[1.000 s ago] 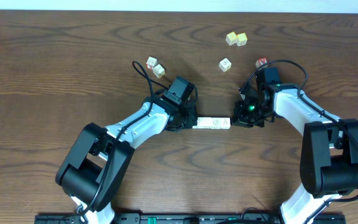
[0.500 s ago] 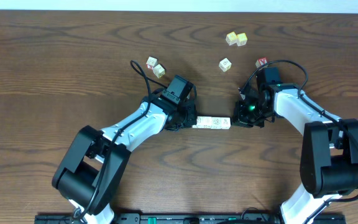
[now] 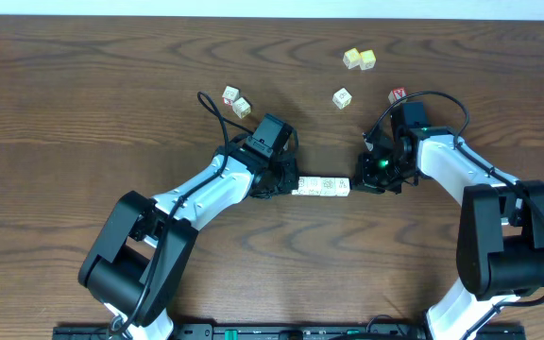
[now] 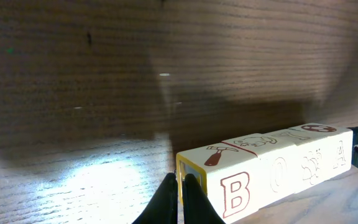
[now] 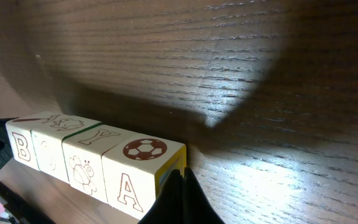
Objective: Lift 4 blocks
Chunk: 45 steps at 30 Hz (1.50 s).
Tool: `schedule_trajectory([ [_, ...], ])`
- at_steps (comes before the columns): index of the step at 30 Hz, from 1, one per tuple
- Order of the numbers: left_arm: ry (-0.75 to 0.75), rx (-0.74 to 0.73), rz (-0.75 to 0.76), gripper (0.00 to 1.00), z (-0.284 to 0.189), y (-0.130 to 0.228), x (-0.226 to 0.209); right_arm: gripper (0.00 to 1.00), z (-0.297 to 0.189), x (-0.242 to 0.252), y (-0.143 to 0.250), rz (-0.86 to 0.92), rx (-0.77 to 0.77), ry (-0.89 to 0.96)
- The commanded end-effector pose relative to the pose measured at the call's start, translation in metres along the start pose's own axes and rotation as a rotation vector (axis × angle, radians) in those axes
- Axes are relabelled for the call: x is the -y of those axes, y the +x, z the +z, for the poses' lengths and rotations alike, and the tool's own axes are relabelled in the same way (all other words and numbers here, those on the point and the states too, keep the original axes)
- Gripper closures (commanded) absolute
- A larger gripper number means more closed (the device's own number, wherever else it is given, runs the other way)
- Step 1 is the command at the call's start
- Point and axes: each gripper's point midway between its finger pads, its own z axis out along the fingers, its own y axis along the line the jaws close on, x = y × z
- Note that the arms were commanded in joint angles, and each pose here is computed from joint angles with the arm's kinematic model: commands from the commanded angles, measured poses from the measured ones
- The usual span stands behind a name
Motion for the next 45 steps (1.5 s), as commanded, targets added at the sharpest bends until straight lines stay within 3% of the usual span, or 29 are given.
schedule_trajectory([
  [1,0.075,-0.02,0.028,0.93,-0.007,0.005,0.019,0.99,0.003,-0.022,0.007,-0.003,-0.037,-0.11],
  [26,0.118,0.001,0.044,0.93,-0.028,0.004,0.032,0.99,-0.004,-0.044,0.01,-0.021,-0.034,-0.185],
  [45,0.123,0.007,0.042,0.93,-0.04,0.006,0.034,0.99,-0.039,-0.069,0.011,-0.08,0.046,-0.207],
])
